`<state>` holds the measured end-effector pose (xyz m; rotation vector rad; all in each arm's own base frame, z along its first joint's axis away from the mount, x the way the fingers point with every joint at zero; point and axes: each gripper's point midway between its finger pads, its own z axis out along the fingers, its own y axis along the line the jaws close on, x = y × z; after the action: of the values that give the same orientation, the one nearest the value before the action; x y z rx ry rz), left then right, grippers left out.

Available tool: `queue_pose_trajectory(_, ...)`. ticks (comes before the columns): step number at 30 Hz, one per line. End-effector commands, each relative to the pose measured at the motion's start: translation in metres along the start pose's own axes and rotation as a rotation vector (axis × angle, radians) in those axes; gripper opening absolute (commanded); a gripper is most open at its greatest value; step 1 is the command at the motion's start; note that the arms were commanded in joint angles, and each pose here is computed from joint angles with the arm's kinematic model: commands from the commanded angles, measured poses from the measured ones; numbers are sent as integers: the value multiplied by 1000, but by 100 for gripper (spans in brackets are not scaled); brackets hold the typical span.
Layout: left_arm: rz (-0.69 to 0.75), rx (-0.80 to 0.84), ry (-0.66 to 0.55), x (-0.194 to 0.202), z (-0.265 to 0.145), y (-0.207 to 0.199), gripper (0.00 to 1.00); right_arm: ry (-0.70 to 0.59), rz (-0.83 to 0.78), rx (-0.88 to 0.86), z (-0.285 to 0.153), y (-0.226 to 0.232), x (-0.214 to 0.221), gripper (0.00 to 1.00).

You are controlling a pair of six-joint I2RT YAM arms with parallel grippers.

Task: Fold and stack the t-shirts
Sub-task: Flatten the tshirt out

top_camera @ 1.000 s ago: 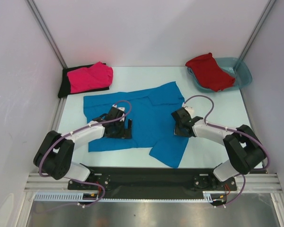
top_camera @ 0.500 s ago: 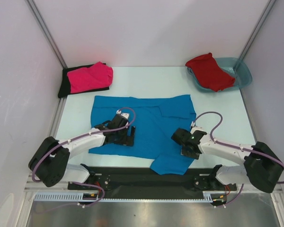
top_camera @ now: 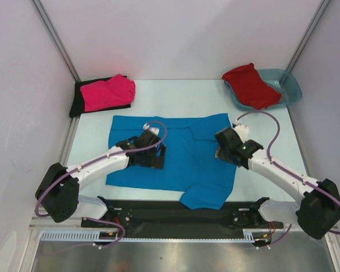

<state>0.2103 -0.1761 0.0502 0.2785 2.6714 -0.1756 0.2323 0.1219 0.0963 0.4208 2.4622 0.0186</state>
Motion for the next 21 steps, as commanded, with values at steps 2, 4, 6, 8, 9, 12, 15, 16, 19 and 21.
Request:
queue_pose_trajectory(2,17,-19,-256,-104,-32,-17,100,-128,-57,-163,19,40,-71,61)
queue_pose_trajectory(4,-16,-1,-310,-134,-36,-18,100,-106,-43,-218,30,56,-87,61)
queue_pose_trajectory(6,-51,1,-317,-154,-23,-11,100,-106,-78,-273,31,71,-100,62)
queue_pose_trajectory(8,-86,6,-307,-169,-12,-2,100,-101,-66,-287,44,75,-108,61)
queue_pose_trajectory(9,-94,5,-308,-172,-7,1,100,-97,-71,-318,46,81,-109,61)
queue_pose_trajectory(12,-101,-18,-305,-182,10,12,100,-88,-75,-370,63,89,-115,62)
queue_pose_trajectory(15,-113,-12,-294,-188,25,17,100,-67,-56,-365,87,91,-120,61)
queue_pose_trajectory(16,-114,-12,-276,-188,37,17,100,-76,-60,-370,91,94,-123,61)
queue_pose_trajectory(19,-117,-23,-243,-188,55,19,100,-60,-72,-376,107,98,-126,61)
queue_pose_trajectory(21,-119,-18,-227,-188,62,20,100,-44,-78,-367,116,99,-127,61)
